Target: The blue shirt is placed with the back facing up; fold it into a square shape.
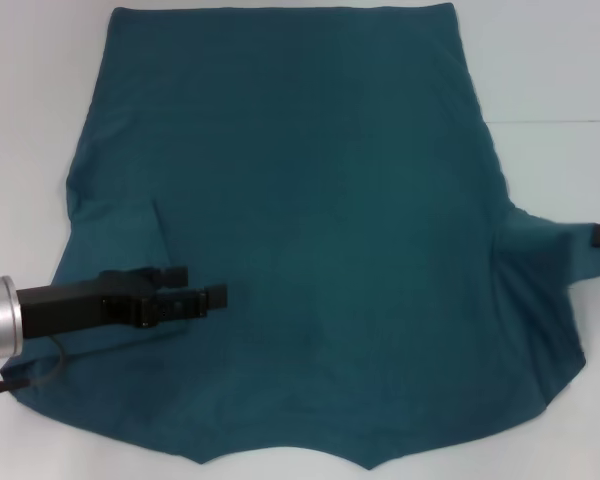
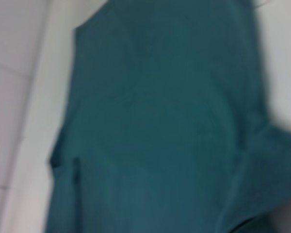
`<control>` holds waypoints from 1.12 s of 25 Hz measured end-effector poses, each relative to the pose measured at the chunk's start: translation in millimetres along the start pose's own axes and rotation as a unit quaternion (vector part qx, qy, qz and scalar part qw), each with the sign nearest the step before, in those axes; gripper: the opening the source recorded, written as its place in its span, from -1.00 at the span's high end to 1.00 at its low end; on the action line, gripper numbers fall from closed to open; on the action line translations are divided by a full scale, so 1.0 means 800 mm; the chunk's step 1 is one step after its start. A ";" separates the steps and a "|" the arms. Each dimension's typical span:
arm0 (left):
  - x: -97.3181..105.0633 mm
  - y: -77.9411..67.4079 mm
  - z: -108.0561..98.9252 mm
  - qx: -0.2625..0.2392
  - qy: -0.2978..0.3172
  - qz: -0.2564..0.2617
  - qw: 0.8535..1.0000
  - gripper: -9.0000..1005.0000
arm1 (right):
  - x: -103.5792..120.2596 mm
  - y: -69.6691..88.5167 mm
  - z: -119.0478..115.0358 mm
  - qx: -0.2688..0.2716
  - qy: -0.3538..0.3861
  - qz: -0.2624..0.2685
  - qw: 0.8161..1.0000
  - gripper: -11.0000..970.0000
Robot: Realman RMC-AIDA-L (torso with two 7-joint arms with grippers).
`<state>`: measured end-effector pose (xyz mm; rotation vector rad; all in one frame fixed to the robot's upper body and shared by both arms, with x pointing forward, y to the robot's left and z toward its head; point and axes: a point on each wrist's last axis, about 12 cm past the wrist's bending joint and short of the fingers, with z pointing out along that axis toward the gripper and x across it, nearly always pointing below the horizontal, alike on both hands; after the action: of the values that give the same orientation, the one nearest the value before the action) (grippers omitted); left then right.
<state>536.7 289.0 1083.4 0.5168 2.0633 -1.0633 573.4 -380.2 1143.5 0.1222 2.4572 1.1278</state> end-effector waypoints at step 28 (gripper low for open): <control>0.002 0.001 -0.001 -0.002 -0.004 -0.009 1.000 -0.79 | -0.011 0.070 0.122 -0.015 0.052 -0.099 0.994 0.94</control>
<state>535.6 290.0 1082.4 0.4919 2.0668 -1.0697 616.8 -276.4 1132.0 -0.1890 2.4763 1.1093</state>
